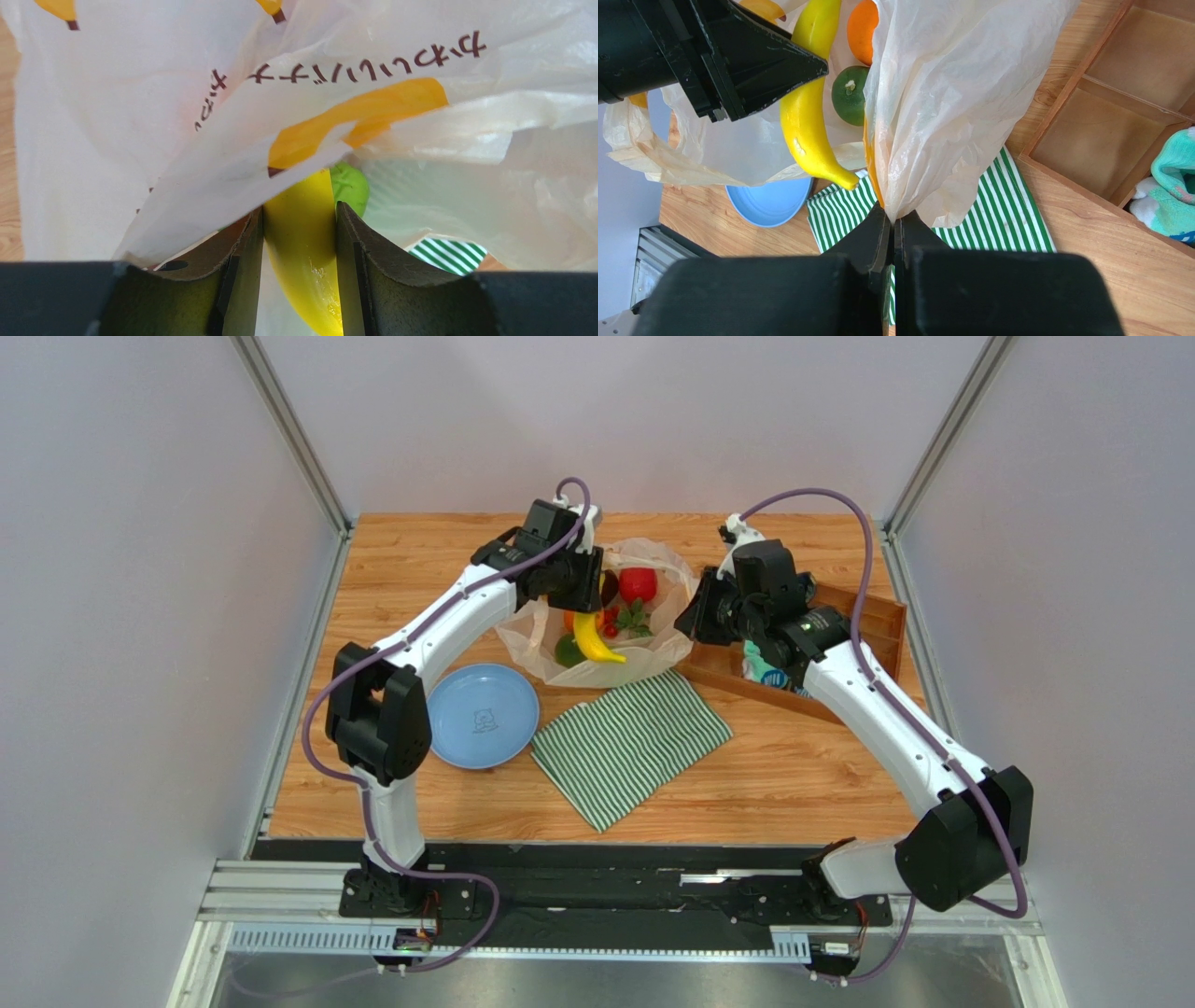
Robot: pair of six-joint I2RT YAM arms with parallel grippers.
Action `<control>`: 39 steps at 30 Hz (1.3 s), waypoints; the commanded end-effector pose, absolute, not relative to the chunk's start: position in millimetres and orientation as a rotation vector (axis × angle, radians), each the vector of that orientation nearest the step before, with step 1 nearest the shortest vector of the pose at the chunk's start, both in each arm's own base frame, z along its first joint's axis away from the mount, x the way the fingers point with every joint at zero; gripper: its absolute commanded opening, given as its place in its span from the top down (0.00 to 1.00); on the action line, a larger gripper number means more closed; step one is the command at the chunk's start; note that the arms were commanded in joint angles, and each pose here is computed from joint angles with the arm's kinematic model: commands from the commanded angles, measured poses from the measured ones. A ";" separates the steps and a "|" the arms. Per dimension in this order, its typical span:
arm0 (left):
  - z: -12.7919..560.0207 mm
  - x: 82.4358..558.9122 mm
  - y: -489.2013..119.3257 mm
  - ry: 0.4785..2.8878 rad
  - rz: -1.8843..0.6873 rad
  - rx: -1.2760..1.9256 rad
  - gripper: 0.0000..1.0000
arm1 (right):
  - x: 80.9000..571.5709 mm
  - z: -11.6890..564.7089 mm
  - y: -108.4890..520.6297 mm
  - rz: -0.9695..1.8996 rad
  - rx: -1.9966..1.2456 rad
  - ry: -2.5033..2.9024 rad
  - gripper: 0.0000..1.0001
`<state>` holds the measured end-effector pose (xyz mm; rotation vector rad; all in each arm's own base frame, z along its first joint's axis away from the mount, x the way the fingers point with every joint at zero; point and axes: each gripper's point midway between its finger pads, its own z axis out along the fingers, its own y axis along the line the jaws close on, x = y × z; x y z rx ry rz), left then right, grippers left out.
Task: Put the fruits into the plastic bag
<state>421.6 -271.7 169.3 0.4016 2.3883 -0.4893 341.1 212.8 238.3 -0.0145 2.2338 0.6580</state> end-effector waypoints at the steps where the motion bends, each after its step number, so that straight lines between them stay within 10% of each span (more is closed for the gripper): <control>1: 213.2 453.9 -270.3 2.219 -0.440 0.298 0.85 | 343.4 255.2 211.7 0.650 -0.032 2.180 1.00; 24: 161.9 470.3 -243.8 2.130 -0.241 0.102 0.82 | 348.7 245.2 218.9 0.667 -0.036 2.211 1.00; 31: 165.8 466.2 -247.8 2.136 -0.264 0.149 0.35 | 349.0 245.1 218.5 0.665 -0.032 2.211 1.00; 39: 174.1 458.8 -251.7 2.130 -0.295 0.207 0.21 | 349.6 243.7 219.2 0.667 -0.030 2.215 1.00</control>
